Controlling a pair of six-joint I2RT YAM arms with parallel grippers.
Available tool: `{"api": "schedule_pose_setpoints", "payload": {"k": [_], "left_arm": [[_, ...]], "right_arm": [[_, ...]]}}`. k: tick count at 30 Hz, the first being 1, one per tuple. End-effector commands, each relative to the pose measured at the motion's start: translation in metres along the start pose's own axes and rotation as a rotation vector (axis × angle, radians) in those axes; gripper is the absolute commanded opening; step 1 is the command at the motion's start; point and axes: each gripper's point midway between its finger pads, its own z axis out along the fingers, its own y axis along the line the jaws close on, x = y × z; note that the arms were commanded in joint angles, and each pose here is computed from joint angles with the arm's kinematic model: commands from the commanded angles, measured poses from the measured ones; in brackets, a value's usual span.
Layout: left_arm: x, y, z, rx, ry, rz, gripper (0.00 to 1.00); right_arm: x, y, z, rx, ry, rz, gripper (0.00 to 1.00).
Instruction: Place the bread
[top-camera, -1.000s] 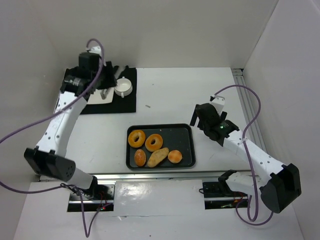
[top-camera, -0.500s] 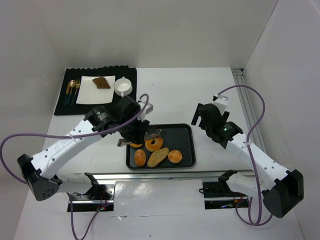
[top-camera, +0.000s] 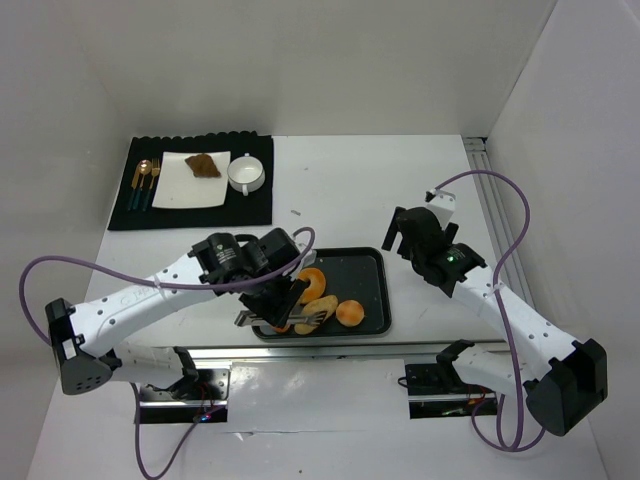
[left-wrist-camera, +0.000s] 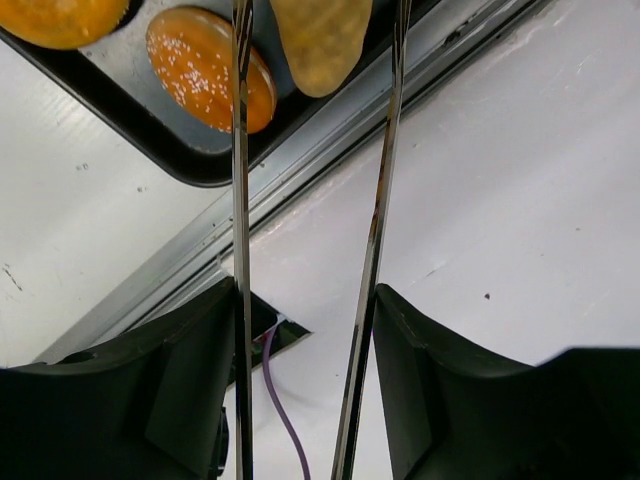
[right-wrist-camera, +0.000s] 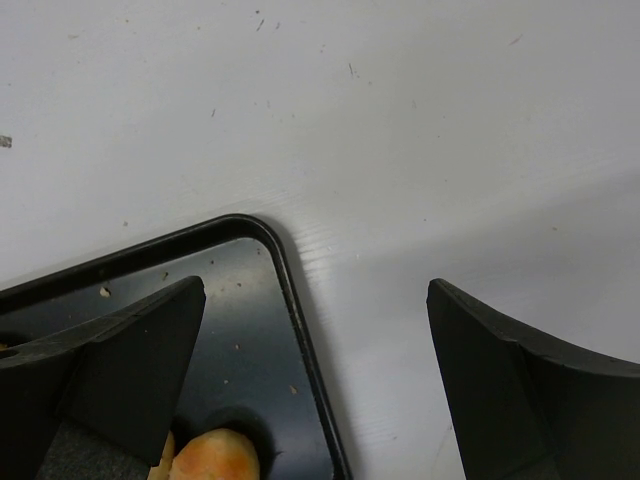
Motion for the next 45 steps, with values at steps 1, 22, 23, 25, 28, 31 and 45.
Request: {"api": "schedule_pose_setpoints", "payload": {"k": [1,22,23,25,28,31,45], "left_arm": [[0.008,-0.002,0.003,-0.018,0.028,-0.012,0.66],[0.005,-0.016,0.025,0.029,0.080,0.003,0.59],[0.003,-0.017,0.024,0.033,0.072,0.014,0.50],[0.002,-0.023,0.021,0.057,0.069,0.043,0.45],[-0.007,-0.019,0.004,0.035,0.017,0.055,0.38],[-0.023,-0.021,-0.020,0.051,-0.063,0.034,0.37],[-0.115,0.169,-0.107,-0.405,-0.611,-0.652,0.40]], "right_arm": [[-0.011,0.009,-0.004,-0.030,-0.029,0.033,0.99],[-0.008,0.010,-0.003,-0.037,-0.024,0.033,0.99],[-0.008,0.010,-0.003,-0.037,-0.024,0.033,0.99],[-0.008,0.010,-0.003,-0.037,-0.024,0.033,0.99],[-0.008,0.009,-0.003,-0.037,-0.024,0.024,0.99],[-0.011,0.013,-0.005,-0.056,-0.034,0.035,0.99],[-0.012,0.021,-0.004,-0.090,-0.031,0.035,0.99]]}}
